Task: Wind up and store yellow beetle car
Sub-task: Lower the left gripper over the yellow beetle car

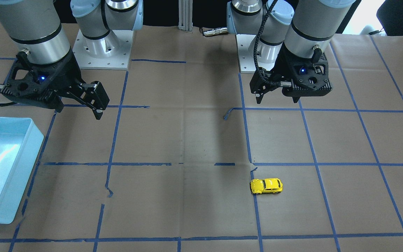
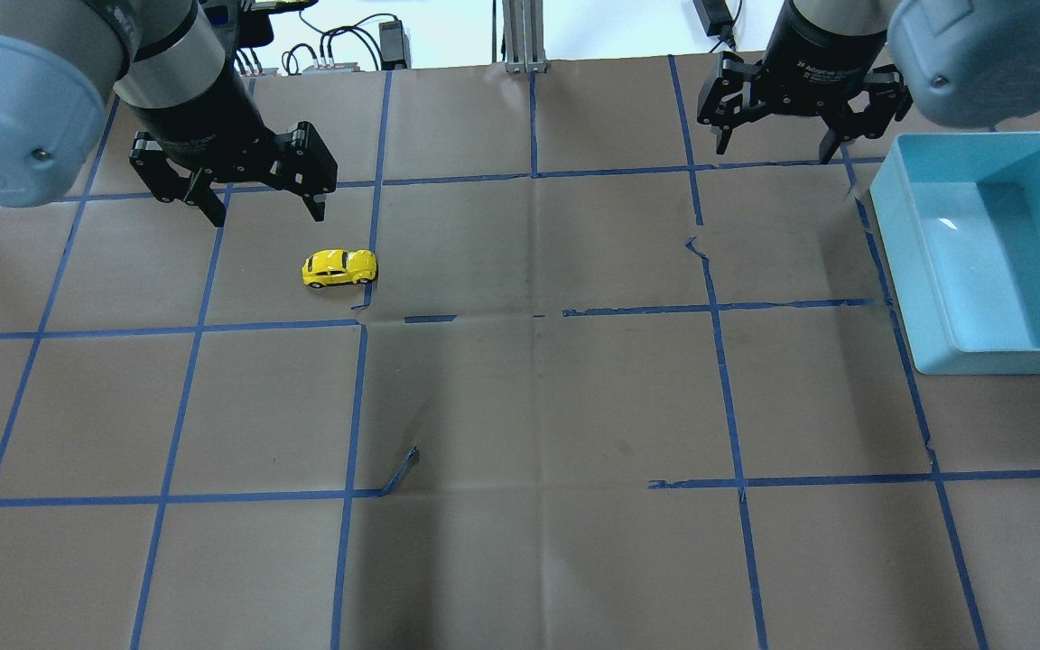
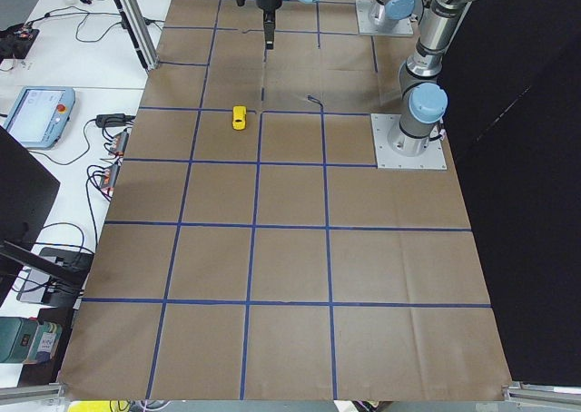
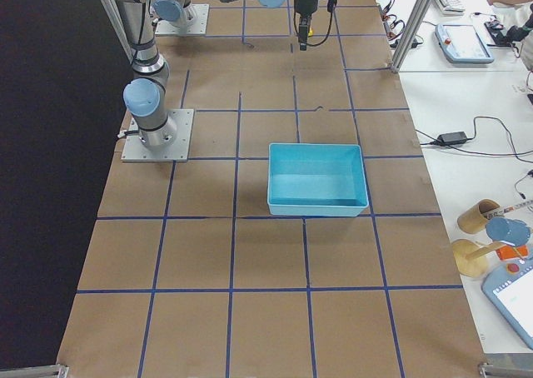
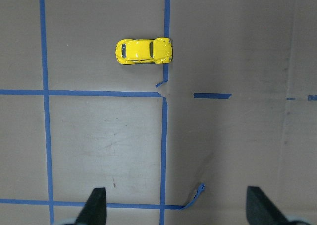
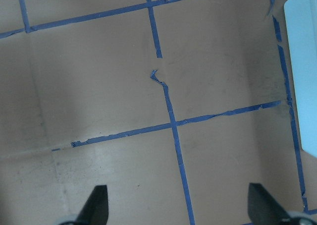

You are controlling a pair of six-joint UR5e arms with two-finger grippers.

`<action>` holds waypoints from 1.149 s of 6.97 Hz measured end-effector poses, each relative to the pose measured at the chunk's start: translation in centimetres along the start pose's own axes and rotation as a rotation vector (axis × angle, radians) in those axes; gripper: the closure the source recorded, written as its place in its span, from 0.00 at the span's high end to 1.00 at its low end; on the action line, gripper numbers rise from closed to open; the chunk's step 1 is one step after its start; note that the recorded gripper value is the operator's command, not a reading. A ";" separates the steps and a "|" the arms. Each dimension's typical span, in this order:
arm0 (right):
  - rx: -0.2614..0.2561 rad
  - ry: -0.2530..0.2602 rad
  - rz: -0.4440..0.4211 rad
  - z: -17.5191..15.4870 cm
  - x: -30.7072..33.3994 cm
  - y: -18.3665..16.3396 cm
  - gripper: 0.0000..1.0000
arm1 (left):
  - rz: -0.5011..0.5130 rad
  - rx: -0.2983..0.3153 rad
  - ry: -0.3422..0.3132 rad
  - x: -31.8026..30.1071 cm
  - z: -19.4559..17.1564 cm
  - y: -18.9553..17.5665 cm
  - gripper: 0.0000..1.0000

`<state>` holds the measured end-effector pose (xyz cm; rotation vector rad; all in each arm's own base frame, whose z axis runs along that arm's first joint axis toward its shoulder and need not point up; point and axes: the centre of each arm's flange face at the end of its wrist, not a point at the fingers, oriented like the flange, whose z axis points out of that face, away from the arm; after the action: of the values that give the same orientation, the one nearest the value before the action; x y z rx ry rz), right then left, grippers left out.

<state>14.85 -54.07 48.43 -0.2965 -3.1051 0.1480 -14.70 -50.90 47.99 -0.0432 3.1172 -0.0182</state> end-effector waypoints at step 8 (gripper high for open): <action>-0.043 0.002 -0.005 0.1 0.1 0.6 1.00 | 0.654 -0.026 0.008 -0.3 4.9 -2.0 0.99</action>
<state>14.87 -53.48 48.25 -0.2901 -3.1100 0.0806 -14.26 -52.93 43.12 0.9619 2.9708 0.0337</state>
